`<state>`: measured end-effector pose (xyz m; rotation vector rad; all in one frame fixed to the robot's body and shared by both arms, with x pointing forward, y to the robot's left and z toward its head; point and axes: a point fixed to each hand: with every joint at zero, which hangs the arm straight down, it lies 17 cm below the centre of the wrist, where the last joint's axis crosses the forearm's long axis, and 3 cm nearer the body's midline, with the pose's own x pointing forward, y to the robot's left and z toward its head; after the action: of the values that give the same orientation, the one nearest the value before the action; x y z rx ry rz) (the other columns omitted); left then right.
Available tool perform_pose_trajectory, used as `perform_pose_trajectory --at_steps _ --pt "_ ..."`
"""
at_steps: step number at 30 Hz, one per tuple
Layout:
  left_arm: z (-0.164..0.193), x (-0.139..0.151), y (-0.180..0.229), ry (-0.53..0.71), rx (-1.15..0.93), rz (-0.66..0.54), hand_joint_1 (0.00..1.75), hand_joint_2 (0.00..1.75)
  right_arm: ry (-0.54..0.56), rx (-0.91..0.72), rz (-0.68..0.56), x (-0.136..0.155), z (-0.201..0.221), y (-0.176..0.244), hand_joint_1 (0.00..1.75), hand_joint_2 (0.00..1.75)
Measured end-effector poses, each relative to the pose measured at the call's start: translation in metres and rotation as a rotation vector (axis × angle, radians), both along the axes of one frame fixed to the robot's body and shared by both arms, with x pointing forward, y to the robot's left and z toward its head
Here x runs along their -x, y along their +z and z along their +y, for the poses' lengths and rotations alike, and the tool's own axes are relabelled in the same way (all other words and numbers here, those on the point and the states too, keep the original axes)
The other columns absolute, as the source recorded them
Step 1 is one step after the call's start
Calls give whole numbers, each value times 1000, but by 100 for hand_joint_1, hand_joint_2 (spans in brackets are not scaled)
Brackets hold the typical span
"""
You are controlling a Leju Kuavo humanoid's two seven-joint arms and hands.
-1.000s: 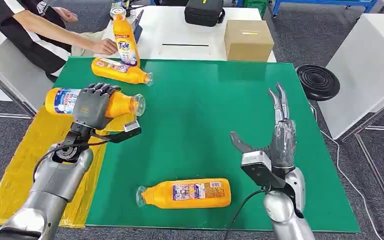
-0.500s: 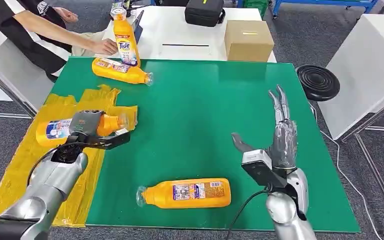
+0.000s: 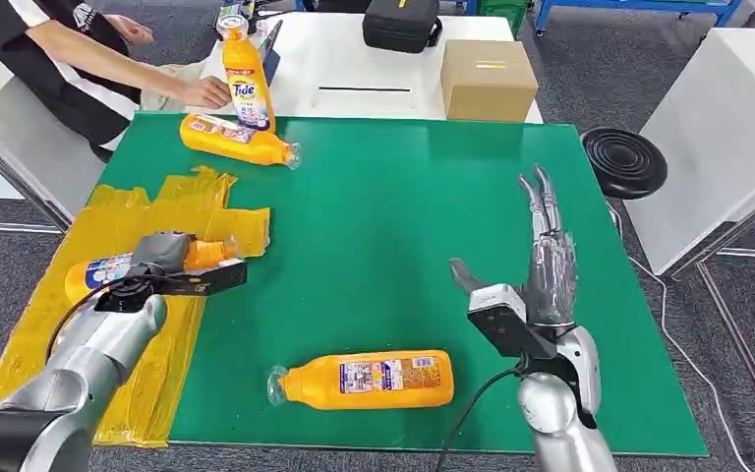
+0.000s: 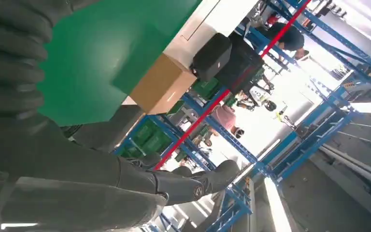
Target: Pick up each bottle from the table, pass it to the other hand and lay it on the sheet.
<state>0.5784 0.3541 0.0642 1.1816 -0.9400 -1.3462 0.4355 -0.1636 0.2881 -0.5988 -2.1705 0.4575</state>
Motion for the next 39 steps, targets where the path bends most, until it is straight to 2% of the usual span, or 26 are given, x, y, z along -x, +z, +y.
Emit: perform_pose_trajectory --at_steps 14,22,25,27,30,35,39 --pt "2 2 -9 10 36 56 0 175 1 11 31 -7 3 -10 0 175" --pt "-11 3 -13 -31 125 76 0 175 0 15 47 -10 3 -16 0 175" --pt "-43 5 -8 -146 292 54 0 175 0 14 56 -11 3 -19 0 175" --pt "-78 11 7 -259 504 15 0 175 -1 14 62 -12 3 -21 0 175" --pt "-109 25 38 -360 753 -53 0 175 1 14 71 -13 3 -24 0 175" --pt "-133 57 105 -541 997 -178 0 175 2 22 87 -15 1 -29 0 175" --pt "-140 74 139 -625 1012 -241 0 175 -2 25 91 -15 -2 -31 0 175"
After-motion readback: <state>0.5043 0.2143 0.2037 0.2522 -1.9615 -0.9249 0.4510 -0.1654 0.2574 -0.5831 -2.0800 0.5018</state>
